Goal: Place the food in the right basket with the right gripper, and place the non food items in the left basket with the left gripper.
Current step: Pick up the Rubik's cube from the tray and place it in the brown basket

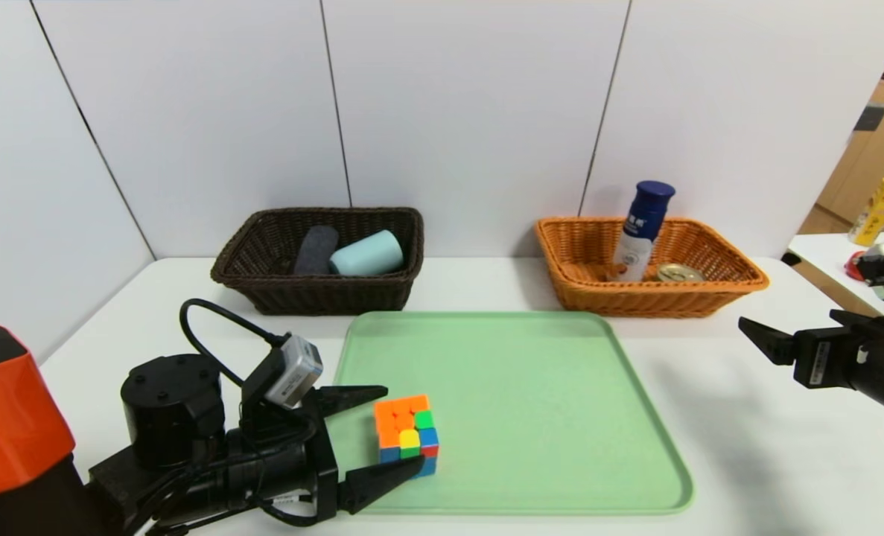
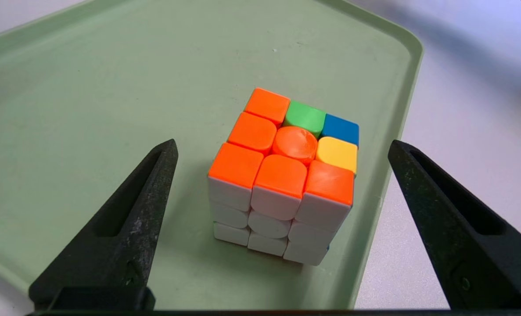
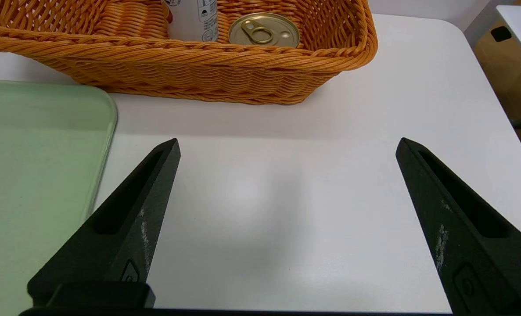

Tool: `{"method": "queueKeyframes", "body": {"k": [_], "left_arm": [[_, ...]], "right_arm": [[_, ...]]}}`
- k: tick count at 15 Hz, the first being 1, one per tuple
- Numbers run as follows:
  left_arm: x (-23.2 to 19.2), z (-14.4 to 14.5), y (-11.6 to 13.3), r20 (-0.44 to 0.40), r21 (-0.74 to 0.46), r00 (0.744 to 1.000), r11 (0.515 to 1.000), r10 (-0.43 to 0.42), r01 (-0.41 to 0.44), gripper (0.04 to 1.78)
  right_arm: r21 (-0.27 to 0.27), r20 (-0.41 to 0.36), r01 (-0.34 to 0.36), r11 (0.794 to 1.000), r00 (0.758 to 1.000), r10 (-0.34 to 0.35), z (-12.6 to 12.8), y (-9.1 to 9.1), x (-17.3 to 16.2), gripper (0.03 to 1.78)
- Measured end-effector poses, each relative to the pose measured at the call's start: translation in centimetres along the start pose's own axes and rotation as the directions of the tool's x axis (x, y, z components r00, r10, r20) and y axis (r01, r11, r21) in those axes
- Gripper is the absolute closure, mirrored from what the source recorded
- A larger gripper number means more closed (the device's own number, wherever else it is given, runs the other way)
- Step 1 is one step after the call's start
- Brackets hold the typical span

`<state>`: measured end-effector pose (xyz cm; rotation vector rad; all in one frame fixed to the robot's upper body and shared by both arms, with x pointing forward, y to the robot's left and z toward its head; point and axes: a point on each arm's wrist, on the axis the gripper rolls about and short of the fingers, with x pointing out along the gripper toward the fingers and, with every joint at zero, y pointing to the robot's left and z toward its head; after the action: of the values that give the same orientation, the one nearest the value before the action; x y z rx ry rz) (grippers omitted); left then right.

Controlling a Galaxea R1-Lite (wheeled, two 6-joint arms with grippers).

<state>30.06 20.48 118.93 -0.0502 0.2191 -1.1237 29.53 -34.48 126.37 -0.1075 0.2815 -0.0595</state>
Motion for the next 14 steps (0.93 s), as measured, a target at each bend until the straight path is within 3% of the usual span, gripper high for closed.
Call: {"method": "queueKeyframes", "body": {"k": [13, 14], "left_arm": [[1.8, -1.6, 0.9, -0.048, 0.05, 0.999, 0.999, -0.011, 0.014, 0.13], [1.8, -1.5, 1.0, -0.046, 0.056, 0.999, 0.998, -0.012, 0.015, 0.32]], "right_arm": [[0.001, -0.01, -0.001, 1.0, 1.0, 0.001, -0.1, 0.0, 0.2, 0.11], [0.001, -0.011, -0.001, 1.0, 1.0, 0.001, -0.1, 0.0, 0.2, 0.11]]}}
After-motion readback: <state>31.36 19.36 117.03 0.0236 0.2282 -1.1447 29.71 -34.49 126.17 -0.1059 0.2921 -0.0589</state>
